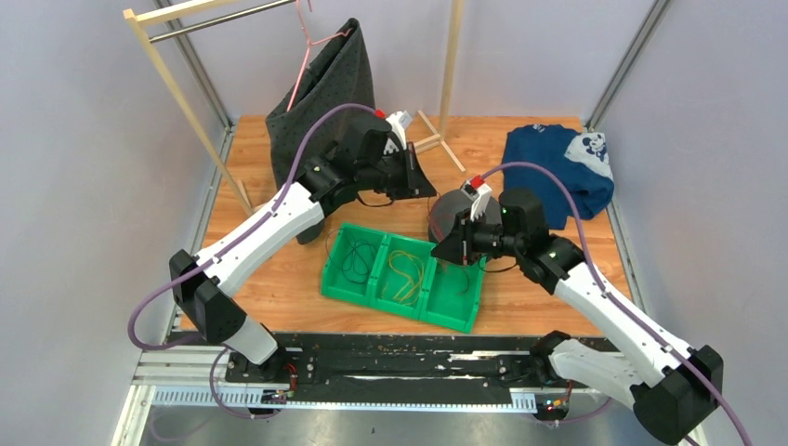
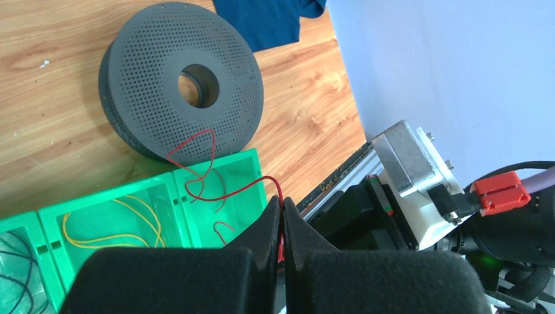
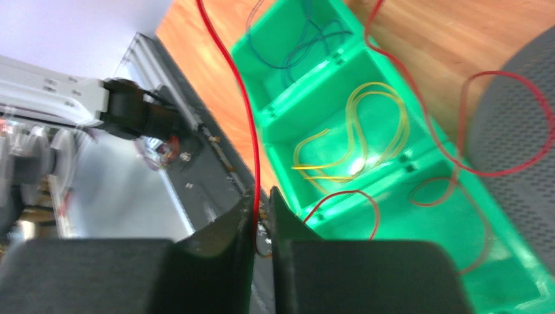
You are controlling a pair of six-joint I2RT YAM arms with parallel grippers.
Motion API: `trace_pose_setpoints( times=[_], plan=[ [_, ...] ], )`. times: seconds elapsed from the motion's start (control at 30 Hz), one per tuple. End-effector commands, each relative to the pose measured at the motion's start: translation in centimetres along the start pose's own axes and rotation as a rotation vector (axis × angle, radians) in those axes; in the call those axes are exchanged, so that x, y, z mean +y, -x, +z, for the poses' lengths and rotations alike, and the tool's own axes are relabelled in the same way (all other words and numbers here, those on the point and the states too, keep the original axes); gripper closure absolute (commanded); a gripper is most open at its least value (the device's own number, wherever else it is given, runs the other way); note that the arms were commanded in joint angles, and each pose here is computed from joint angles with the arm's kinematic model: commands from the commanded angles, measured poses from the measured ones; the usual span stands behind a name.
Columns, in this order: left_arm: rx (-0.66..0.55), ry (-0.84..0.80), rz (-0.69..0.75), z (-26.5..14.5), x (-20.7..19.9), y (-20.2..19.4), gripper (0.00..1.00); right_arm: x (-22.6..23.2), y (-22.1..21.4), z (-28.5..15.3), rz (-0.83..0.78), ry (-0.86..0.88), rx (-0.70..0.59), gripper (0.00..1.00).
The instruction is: Wrap the cables
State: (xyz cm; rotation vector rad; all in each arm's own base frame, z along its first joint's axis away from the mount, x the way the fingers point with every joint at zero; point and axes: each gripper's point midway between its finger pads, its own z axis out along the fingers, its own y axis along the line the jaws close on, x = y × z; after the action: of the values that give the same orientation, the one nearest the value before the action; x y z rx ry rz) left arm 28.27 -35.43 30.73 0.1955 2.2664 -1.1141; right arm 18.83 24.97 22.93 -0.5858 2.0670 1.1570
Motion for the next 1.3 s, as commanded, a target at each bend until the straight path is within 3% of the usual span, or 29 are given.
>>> trace_pose_setpoints(
  times=[0.0,0.17,0.23,0.27,0.33,0.4,0.43,0.5,0.63,0.83,1.0,1.27],
  plan=[
    [0.011,-0.030,-0.017,-0.7,-0.2,-0.3,1.00,-1.5,-0.7,0.4,0.021,-0.077,0.006,0.98],
    [0.073,-0.002,0.063,-1.7,1.6,-2.8,1.00,-1.0,-0.3,-3.5,-0.070,-0.185,0.069,0.99],
    [0.141,0.005,0.116,-2.5,2.9,-5.1,0.92,-0.4,-1.0,-5.7,-0.068,-0.220,0.117,0.99],
    [0.182,0.008,0.137,-3.1,3.5,-6.3,0.81,0.2,-1.6,-6.7,-0.056,-0.219,0.144,0.99],
    [0.276,-0.019,0.190,-4.5,4.1,-8.8,0.49,1.4,-2.7,-8.5,-0.020,-0.217,0.188,0.99],
    [0.332,-0.036,0.241,-6.1,4.4,-10.3,0.30,2.4,-3.4,-10.0,-0.001,-0.212,0.220,0.99],
    [0.334,-0.039,0.274,-6.8,4.4,-10.3,0.26,2.7,-3.5,-10.5,0.000,-0.211,0.234,0.99],
    [0.287,-0.039,0.367,-8.2,3.9,-9.1,0.23,3.2,-3.3,-11.0,-0.010,-0.206,0.261,0.99],
    [0.065,-0.071,0.523,-8.0,2.1,-4.6,0.23,2.8,-2.3,-9.6,-0.045,-0.188,0.281,0.99],
    [-0.192,-0.300,0.679,-6.2,-2.0,-1.6,0.25,2.1,-2.6,-6.9,-0.075,-0.105,0.316,0.99],
    [-0.112,-0.525,0.793,-6.3,-4.4,-4.5,0.24,3.3,-3.0,-6.3,-0.056,-0.009,0.359,0.99],
    [-0.045,-0.623,0.951,-4.3,-5.9,-8.0,0.24,3.7,-3.5,-6.1,-0.031,0.037,0.398,0.99]
  ],
)
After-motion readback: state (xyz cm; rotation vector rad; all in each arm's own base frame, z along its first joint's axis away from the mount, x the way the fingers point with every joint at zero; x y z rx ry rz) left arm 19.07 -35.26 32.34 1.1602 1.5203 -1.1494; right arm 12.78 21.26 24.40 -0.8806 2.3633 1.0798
